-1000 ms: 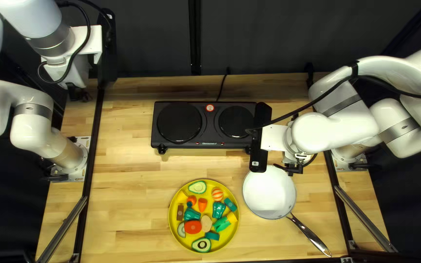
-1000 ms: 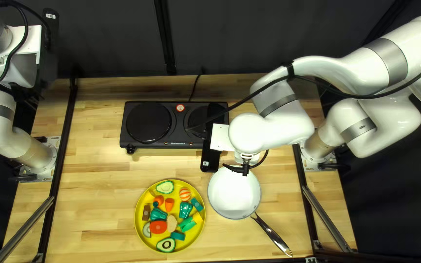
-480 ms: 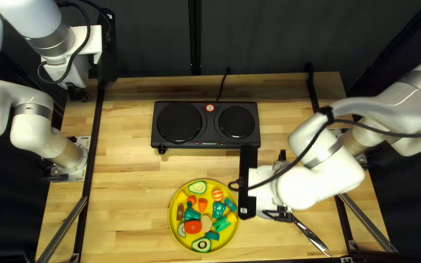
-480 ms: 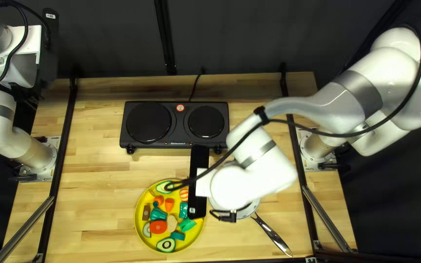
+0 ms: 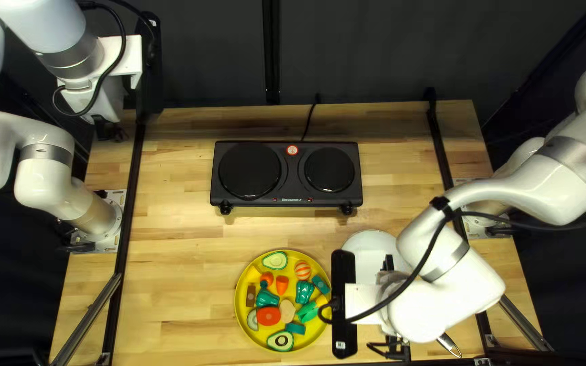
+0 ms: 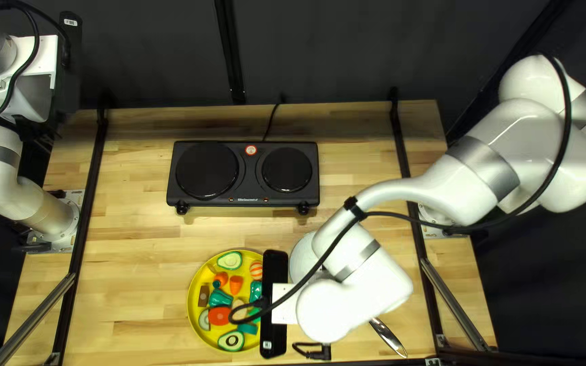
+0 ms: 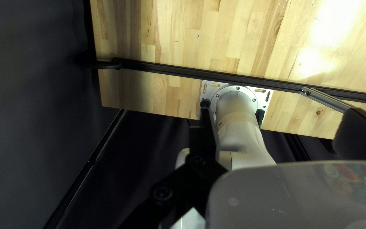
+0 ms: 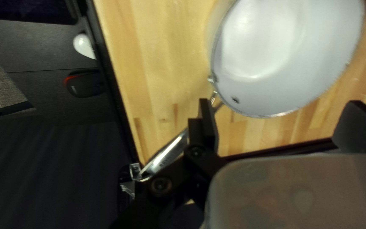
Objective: Pick up a pot and place it onto the stove surface, add food to pot
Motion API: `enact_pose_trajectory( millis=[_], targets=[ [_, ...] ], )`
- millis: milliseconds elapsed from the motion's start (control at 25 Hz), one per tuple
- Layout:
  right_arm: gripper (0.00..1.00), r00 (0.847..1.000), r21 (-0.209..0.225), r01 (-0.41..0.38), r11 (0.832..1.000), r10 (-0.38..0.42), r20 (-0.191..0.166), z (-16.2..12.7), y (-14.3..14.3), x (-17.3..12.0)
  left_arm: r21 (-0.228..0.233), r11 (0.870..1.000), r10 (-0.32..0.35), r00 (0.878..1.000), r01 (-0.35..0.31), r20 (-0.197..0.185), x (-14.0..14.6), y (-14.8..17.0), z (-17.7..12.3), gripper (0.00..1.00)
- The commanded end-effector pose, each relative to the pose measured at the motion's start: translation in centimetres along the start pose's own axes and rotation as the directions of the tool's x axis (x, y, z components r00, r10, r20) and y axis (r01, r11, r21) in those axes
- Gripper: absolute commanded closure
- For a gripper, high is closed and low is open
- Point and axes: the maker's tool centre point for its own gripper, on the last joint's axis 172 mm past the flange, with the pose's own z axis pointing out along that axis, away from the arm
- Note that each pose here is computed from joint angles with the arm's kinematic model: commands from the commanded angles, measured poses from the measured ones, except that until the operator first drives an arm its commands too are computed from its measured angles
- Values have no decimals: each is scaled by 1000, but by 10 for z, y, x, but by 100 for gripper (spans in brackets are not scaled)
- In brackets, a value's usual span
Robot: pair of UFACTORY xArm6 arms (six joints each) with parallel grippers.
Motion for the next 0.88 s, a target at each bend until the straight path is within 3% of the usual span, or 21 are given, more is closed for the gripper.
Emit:
enact_pose_trajectory(
  millis=[40,320,440,720,880],
  targets=[
    [0,1000,-5,-14,1000,14,6,14,-2,6,0,1000,0,1000,0,0,0,0,0,0],
    [0,1000,-5,-14,1000,14,6,14,-2,6,0,1000,0,1000,0,0,0,0,0,0],
    [0,999,-7,-46,999,46,-4,32,15,4,0,1000,0,1000,0,0,0,0,0,0],
    [0,996,48,-88,995,89,-16,85,17,0,0,1000,0,1000,0,0,0,0,0,0],
    [0,995,69,-98,993,100,-27,99,15,-4,0,1000,0,1000,0,0,0,0,0,0]
  ],
)
